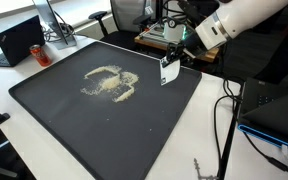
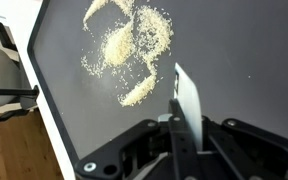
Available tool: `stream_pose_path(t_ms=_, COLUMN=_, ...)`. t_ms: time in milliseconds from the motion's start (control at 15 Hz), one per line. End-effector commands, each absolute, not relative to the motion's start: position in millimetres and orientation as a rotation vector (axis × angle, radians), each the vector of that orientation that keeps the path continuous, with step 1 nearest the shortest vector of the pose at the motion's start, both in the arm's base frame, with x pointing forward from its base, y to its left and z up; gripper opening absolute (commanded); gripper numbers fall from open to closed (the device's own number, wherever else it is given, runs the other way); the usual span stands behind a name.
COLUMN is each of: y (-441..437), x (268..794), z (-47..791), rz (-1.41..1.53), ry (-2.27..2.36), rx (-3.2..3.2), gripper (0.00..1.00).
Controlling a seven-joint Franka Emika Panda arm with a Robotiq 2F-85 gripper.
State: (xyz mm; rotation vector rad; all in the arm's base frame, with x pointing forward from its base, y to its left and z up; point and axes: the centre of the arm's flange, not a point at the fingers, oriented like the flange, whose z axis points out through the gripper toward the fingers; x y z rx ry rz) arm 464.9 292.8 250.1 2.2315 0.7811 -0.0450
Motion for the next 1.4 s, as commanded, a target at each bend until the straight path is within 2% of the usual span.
stream_pose_path(t_ms=0, y=308.4, x=475.8, z=241.6, rz=-0.153, ry=0.814, rx=2.216, gripper=0.01)
stream_pose_path(t_ms=800, y=321.9, x=489.7, z=222.8, rz=-0.448, ry=0.859, rx=2.163, gripper=0.01)
stream_pose_path(t_ms=1333, y=330.8, x=492.9, z=213.8, rz=-0.47, ry=0.856, rx=2.113, gripper=0.01)
